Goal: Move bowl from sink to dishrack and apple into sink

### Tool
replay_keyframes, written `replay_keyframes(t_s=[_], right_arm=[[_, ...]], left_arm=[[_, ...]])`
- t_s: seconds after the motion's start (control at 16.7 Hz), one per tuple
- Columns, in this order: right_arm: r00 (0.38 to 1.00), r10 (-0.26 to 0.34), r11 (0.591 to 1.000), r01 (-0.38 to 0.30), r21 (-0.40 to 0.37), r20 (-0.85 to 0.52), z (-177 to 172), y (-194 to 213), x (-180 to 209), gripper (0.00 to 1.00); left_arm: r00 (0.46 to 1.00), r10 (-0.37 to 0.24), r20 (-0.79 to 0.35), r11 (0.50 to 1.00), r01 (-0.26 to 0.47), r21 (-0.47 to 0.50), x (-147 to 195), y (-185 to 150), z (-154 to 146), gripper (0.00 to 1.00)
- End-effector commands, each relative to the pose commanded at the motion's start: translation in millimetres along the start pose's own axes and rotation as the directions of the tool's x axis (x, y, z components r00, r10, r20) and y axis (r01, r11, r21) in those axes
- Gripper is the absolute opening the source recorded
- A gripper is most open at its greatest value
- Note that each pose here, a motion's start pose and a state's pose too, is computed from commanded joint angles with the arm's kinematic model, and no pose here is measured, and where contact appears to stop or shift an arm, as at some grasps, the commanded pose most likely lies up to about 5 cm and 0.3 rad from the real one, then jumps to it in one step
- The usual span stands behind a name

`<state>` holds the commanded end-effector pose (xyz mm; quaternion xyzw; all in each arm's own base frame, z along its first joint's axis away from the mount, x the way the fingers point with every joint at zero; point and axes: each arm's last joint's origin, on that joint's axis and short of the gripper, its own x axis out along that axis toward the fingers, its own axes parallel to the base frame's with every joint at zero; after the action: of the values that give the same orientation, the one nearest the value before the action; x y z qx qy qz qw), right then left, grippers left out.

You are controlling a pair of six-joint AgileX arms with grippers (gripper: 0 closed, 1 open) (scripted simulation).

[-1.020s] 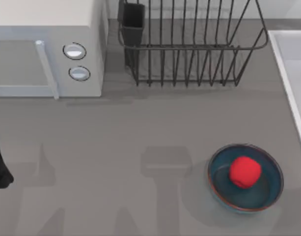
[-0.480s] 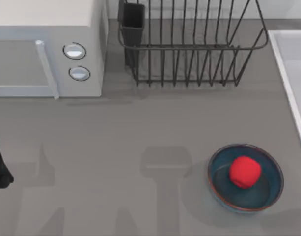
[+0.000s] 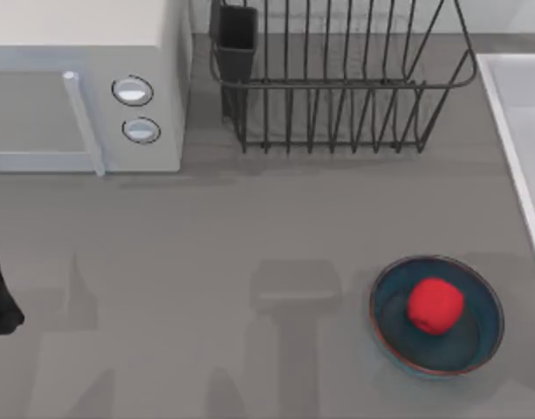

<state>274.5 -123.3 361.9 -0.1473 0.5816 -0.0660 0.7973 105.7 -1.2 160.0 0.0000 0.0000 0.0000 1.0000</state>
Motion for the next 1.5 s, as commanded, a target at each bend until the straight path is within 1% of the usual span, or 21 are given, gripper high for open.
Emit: replay_keyframes(t_s=[0.12,0.18,0.3,0.42,0.54,0.66,0.84,0.96,1.08,1.14,1.5], right_arm=[[0.989,-0.076,0.996,0.082,-0.039,0.125,40,36,-1,0.00],[0.975,-0.102,0.992,0.114,-0.051,0.197,59,59,-3,0.00],[0.927,-0.127,0.986,0.156,-0.057,0.353,91,115,-11,0.00],[0.848,-0.118,0.986,0.161,-0.040,0.516,112,177,-27,0.00],[0.741,-0.089,0.993,0.120,-0.001,0.666,120,236,-51,0.00],[0.618,-0.063,0.998,0.039,0.049,0.784,117,284,-78,0.00],[0.446,-0.051,0.986,-0.119,0.115,0.894,102,329,-120,0.00],[0.368,-0.059,0.968,-0.208,0.144,0.928,92,343,-141,0.00],[0.326,-0.072,0.951,-0.262,0.163,0.943,86,348,-154,0.00],[0.318,-0.075,0.947,-0.273,0.167,0.945,85,348,-156,0.00],[0.324,-0.074,0.949,-0.268,0.167,0.943,88,352,-149,0.00]], left_arm=[[1.000,0.000,0.000,1.000,0.000,0.000,0,0,0,1.00],[1.000,0.000,0.000,1.000,0.000,0.000,0,0,0,1.00],[1.000,0.000,0.000,1.000,0.000,0.000,0,0,0,1.00],[1.000,0.000,0.000,1.000,0.000,0.000,0,0,0,1.00],[1.000,0.000,0.000,1.000,0.000,0.000,0,0,0,1.00],[1.000,0.000,0.000,1.000,0.000,0.000,0,0,0,1.00],[1.000,0.000,0.000,1.000,0.000,0.000,0,0,0,1.00],[1.000,0.000,0.000,1.000,0.000,0.000,0,0,0,1.00],[1.000,0.000,0.000,1.000,0.000,0.000,0,0,0,1.00],[1.000,0.000,0.000,1.000,0.000,0.000,0,0,0,1.00],[1.000,0.000,0.000,1.000,0.000,0.000,0,0,0,1.00]])
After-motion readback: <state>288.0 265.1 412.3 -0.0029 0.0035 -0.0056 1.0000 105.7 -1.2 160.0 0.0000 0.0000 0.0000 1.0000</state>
